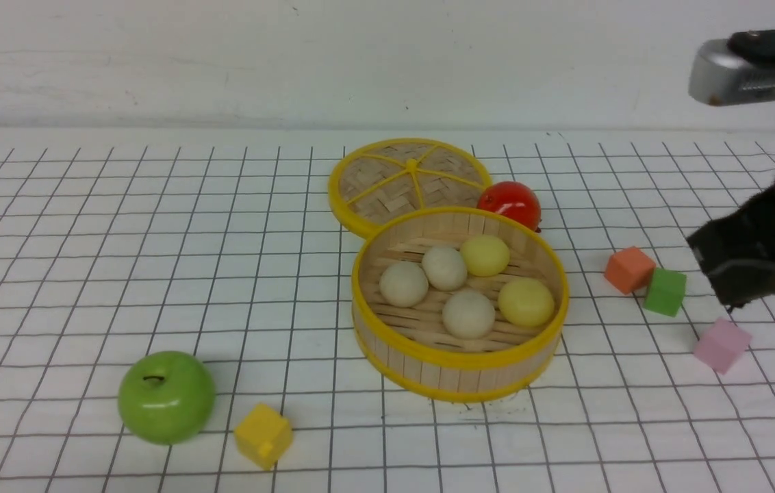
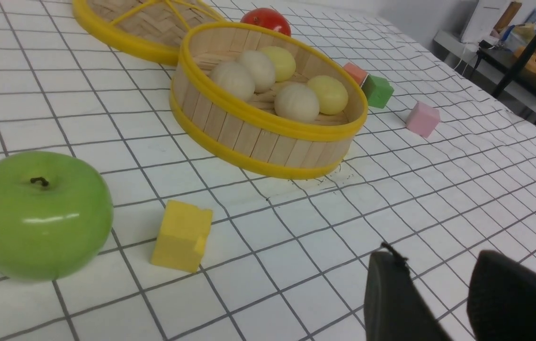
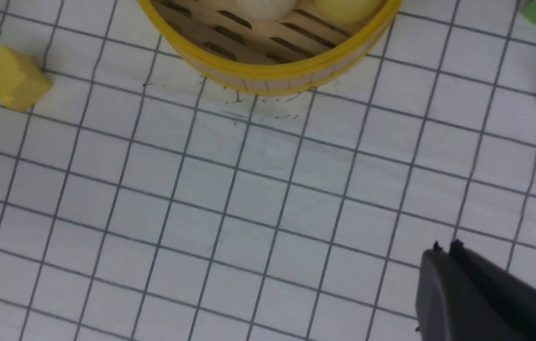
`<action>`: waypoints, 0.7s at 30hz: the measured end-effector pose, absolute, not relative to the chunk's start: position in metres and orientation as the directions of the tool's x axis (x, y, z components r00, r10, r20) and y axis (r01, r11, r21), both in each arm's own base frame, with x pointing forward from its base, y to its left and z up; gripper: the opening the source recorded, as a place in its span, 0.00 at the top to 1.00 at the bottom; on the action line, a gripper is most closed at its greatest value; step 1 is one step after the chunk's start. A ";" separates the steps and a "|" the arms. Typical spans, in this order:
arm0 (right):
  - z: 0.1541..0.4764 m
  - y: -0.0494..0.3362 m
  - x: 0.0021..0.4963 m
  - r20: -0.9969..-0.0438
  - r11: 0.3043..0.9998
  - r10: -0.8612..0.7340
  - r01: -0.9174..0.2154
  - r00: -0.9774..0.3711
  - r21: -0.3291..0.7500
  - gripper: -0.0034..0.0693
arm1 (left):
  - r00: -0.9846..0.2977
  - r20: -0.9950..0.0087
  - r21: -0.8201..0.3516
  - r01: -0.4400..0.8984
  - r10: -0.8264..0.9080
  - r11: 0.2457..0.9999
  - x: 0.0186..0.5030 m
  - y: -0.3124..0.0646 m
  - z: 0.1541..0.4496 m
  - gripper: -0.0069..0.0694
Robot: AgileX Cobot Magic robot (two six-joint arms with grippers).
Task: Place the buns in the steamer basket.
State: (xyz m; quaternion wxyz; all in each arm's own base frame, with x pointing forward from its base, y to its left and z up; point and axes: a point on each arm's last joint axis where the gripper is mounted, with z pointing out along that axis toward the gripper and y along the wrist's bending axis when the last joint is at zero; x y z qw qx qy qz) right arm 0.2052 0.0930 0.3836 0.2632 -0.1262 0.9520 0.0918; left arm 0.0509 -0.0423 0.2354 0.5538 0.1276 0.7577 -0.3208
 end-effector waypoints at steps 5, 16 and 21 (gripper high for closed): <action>0.359 0.060 0.160 -0.740 0.960 -0.078 -0.251 -0.668 0.124 0.97 | -0.354 -0.921 -0.345 0.549 -0.162 0.762 0.051 -0.042 0.235 0.60; 0.189 0.002 0.054 -0.956 0.994 0.098 -0.013 -0.276 0.105 0.97 | -0.354 -0.921 -0.345 0.549 -0.162 0.762 0.051 -0.042 0.235 0.60; 0.173 0.002 0.052 -0.942 0.991 0.130 -0.001 -0.309 0.136 0.97 | -0.355 -0.921 -0.345 0.548 -0.161 0.762 0.051 -0.042 0.235 0.60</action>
